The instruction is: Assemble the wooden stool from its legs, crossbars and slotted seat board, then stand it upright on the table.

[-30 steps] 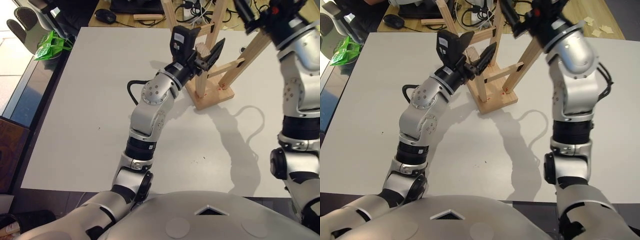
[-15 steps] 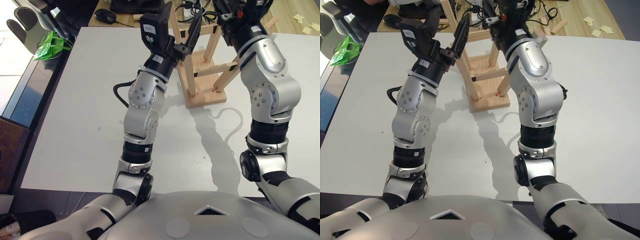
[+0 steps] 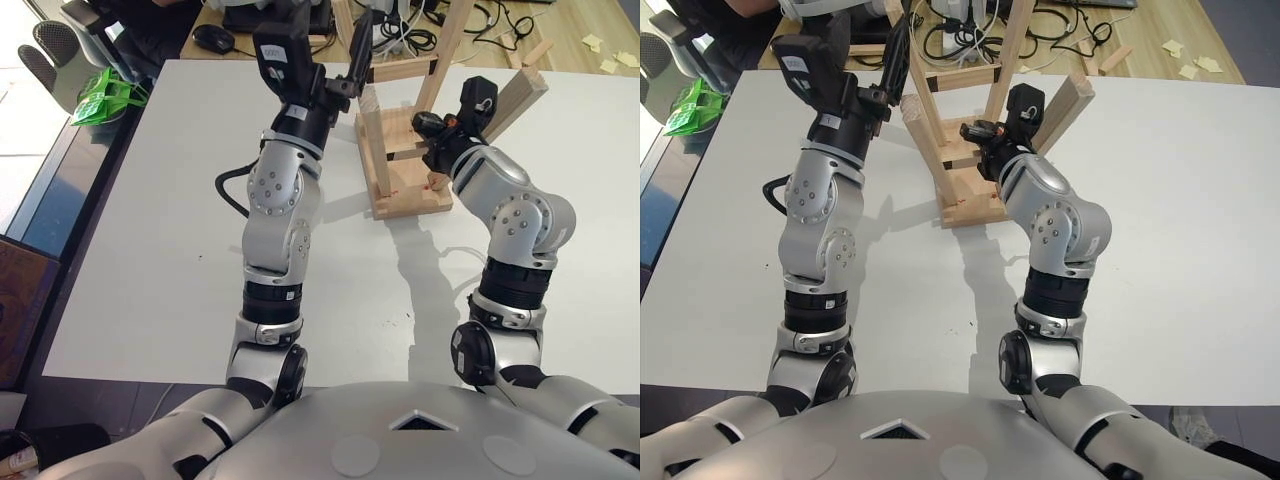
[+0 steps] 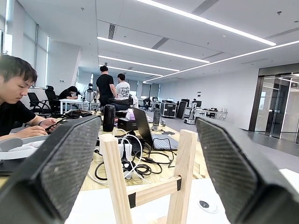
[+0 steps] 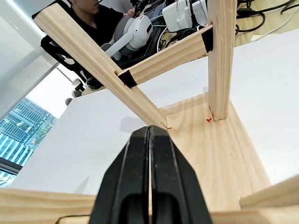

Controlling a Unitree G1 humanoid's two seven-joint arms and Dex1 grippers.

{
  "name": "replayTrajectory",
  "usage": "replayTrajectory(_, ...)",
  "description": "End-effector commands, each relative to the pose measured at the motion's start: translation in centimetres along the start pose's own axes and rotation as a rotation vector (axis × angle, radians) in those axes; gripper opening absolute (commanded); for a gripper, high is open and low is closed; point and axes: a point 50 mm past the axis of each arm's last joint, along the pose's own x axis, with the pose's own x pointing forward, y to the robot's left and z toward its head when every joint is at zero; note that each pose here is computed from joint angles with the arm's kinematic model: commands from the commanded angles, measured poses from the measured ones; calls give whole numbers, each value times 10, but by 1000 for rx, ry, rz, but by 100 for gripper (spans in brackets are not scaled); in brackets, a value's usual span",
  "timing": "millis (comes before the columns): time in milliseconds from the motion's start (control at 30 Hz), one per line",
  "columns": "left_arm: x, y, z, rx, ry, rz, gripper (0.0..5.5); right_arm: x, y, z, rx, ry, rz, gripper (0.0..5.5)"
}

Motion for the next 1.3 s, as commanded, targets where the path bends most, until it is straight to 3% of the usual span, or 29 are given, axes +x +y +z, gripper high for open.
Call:
replayTrajectory(33,4,0,2,16,-4,-13,375,-3,20,21,-159,-211,168,3)
replayTrajectory(133,-3,0,-12,35,60,-44,375,-4,26,28,-369,-328,196,3)
replayTrajectory(300,-4,-1,-16,38,89,-55,375,-2,25,36,-448,-397,181,3)
replayTrajectory(433,-2,0,-13,40,80,-52,375,-16,43,102,-465,-709,177,3)
replayTrajectory(533,1,0,-12,45,76,-48,375,-27,31,178,-460,-868,13,3)
replayTrajectory(600,1,0,-11,48,74,-45,375,-45,19,228,-507,-929,-126,3)
replayTrajectory(667,0,1,-13,55,81,-37,375,-53,5,248,-511,-868,-214,3)
replayTrajectory(767,-1,3,-14,61,87,-28,375,-56,-15,235,-488,-701,-269,3)
replayTrajectory(900,-3,5,-14,67,93,-18,375,-57,-21,192,-494,-523,-212,3)
replayTrajectory(967,-3,5,-15,69,101,-9,375,-53,-23,154,-424,-383,-183,3)
replayTrajectory(1033,-1,4,-13,67,96,-2,375,-45,-27,89,-208,-137,-168,3)
replayTrajectory(1100,1,3,-11,65,91,-4,375,-45,-23,59,-60,-28,-166,3)
replayTrajectory(1200,2,3,-11,68,92,-10,375,-41,-16,70,30,-85,-171,3)
replayTrajectory(1300,3,4,-12,70,93,-13,375,-39,-9,89,-104,-200,-158,3)
